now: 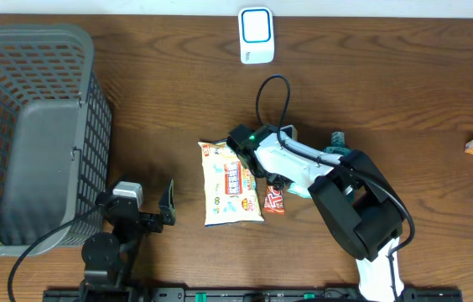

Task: Scan the item barcode
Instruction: 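Grasp the green wipes pack with the right gripper, then lift the wipes pack and carry it toward the white scanner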

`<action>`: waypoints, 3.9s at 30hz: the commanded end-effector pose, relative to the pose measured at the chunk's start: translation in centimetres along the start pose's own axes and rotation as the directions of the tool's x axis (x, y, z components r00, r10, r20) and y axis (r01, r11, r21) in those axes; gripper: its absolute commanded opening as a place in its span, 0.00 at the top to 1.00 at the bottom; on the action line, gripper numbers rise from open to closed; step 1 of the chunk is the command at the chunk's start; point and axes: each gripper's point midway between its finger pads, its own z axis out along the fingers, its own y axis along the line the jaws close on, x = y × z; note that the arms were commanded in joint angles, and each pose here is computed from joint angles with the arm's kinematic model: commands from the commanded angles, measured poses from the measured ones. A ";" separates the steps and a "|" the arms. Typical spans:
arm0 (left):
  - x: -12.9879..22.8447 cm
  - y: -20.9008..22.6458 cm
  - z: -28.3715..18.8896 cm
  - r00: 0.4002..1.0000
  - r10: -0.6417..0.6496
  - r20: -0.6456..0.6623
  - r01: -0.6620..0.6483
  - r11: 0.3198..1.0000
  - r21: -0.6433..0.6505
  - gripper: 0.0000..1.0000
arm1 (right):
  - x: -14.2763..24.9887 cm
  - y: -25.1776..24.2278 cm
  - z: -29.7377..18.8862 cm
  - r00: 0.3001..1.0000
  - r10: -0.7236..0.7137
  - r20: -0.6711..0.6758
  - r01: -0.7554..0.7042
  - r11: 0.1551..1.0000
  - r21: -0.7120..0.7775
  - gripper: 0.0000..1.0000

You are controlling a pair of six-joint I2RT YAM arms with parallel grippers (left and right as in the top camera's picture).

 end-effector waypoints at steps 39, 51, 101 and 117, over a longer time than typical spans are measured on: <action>1.2 0.3 0.1 0.999 0.007 -0.036 -0.008 1.000 -0.009 0.02 | -2.0 1.9 -27.5 0.944 -0.328 0.028 -0.171 -0.559 -0.811 0.99; 1.2 0.3 0.1 0.999 0.007 -0.035 -0.008 1.000 -0.009 0.02 | -1.4 2.0 -27.8 0.934 -0.358 0.006 -0.204 -0.546 -0.812 0.99; 1.2 0.3 0.1 0.999 0.007 -0.036 -0.008 1.000 -0.009 0.02 | -0.7 -7.6 -25.4 0.972 0.002 0.235 0.214 0.397 -0.892 0.99; 1.2 0.3 0.1 0.999 0.007 -0.036 -0.008 1.000 -0.009 0.02 | -12.0 -7.1 -19.7 0.886 0.196 0.419 0.151 0.734 -0.663 0.99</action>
